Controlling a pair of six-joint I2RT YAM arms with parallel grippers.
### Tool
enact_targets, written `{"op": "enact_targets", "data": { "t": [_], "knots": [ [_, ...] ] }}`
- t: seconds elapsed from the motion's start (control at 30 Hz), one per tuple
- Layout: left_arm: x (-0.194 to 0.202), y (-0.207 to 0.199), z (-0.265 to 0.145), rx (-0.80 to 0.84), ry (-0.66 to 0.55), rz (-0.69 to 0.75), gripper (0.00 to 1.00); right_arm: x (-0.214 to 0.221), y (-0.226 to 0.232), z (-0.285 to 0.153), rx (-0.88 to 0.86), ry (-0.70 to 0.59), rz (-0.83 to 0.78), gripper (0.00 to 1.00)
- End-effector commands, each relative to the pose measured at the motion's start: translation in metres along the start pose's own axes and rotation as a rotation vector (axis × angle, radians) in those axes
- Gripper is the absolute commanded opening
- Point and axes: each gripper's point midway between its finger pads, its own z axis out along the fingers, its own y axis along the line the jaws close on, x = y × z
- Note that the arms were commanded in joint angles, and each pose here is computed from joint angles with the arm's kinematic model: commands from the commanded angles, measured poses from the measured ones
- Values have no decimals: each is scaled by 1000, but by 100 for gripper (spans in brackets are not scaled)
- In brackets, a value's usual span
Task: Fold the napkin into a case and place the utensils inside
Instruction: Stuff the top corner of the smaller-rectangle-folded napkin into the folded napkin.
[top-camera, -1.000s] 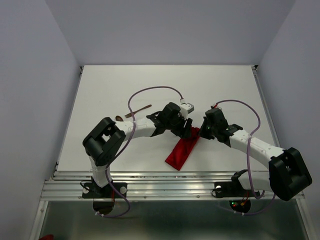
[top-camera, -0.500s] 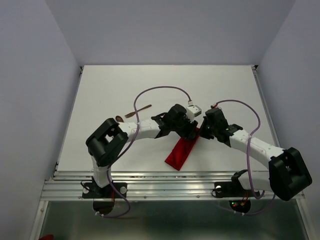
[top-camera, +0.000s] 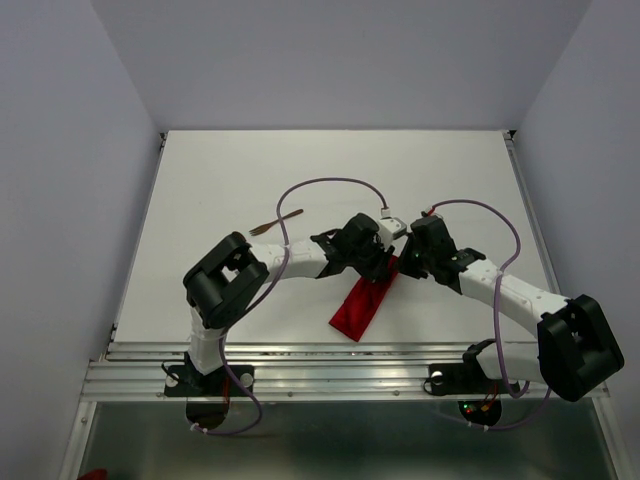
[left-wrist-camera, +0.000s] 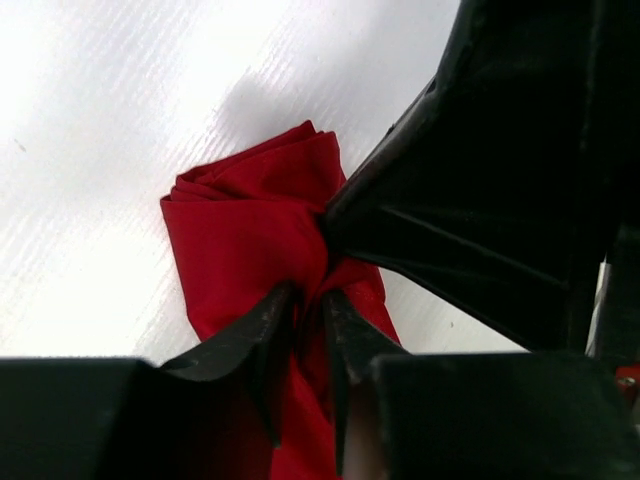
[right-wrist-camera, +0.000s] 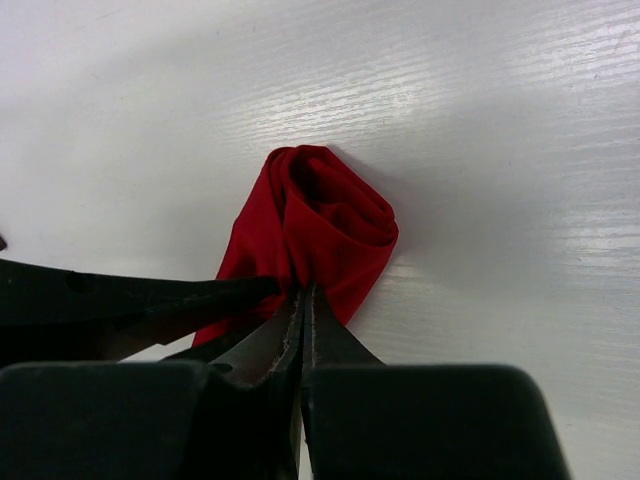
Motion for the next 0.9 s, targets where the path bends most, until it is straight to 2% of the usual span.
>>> {"op": "enact_targets", "data": {
  "t": [0.0,0.1,0.17,0.5,0.87],
  "knots": [
    [-30,-5,-2,-3,-68,31,23,-7,7,0,-33,-31,14,1],
    [-30,-3,-2,-12,-62,29,7,-6,7,0,-31,-29,16,1],
    [-31,-3,-1,-12,-60,26,0,-7,7,0,-33,-31,16,1],
    [-33,-4,-5,25,-93,-48,0,-6,7,-2,-38,-35,19,1],
    [-25,6,-1,38,-98,-253,0,-7,6,-5,-39,-45,34,1]
  ]
}}
